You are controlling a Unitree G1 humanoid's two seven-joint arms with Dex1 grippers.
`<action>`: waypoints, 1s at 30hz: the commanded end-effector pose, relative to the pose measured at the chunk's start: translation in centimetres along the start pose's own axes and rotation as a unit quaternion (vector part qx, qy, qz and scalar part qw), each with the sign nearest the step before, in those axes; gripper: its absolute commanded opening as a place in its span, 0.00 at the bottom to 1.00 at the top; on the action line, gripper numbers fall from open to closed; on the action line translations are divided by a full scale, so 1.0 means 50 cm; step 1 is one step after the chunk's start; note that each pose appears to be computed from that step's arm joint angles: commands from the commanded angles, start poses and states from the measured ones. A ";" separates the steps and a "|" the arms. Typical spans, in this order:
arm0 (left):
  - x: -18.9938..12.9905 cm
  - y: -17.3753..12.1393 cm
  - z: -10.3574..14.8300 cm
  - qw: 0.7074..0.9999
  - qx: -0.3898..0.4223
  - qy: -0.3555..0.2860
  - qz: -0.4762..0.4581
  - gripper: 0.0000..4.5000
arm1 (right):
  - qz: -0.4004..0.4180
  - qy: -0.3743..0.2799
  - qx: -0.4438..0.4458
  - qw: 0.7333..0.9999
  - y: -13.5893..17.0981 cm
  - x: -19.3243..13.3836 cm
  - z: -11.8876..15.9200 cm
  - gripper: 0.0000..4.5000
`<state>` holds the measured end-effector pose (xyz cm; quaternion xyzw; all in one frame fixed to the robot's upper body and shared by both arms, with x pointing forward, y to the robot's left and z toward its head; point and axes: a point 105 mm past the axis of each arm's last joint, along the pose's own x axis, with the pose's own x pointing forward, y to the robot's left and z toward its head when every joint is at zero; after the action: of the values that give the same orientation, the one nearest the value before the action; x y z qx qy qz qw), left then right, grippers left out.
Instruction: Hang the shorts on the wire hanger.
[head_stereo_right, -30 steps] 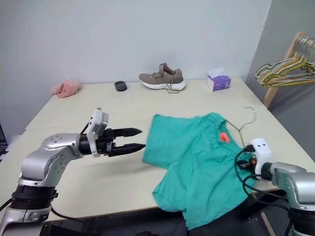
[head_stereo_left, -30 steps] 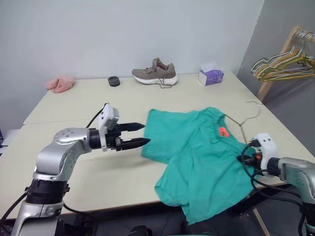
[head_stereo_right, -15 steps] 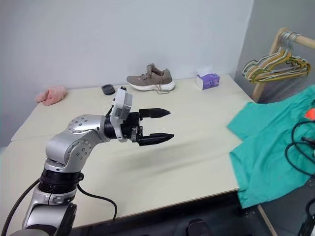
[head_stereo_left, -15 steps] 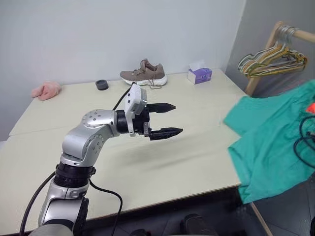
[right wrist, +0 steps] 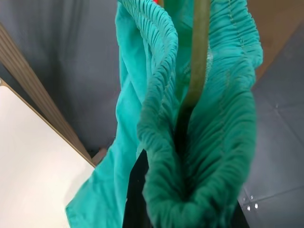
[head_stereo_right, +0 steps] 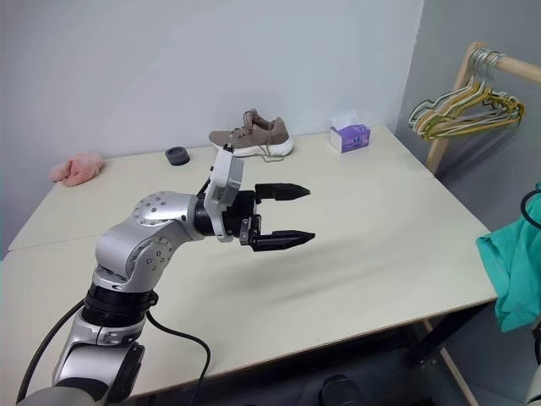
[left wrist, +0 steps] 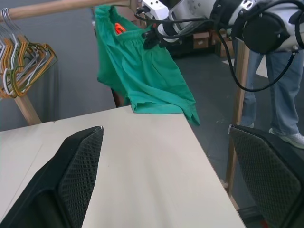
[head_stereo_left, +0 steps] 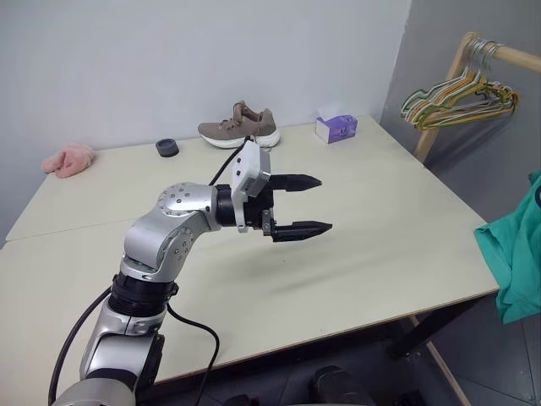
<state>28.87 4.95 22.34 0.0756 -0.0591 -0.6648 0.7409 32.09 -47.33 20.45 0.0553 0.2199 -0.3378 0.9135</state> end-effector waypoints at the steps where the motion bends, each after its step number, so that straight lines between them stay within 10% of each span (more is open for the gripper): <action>1: 0.003 0.001 0.024 1.000 0.029 -0.009 -0.005 0.99 | -0.001 -0.007 0.004 1.000 -0.005 -0.004 0.020 0.00; 30: -0.001 0.003 0.016 0.999 0.039 -0.003 0.006 0.99 | 0.026 -0.056 0.020 0.998 0.031 0.003 0.057 0.00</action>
<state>28.99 4.95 22.38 0.0911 -0.0683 -0.6592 0.7433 33.54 -46.85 19.44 0.0683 0.2188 -0.3243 0.9178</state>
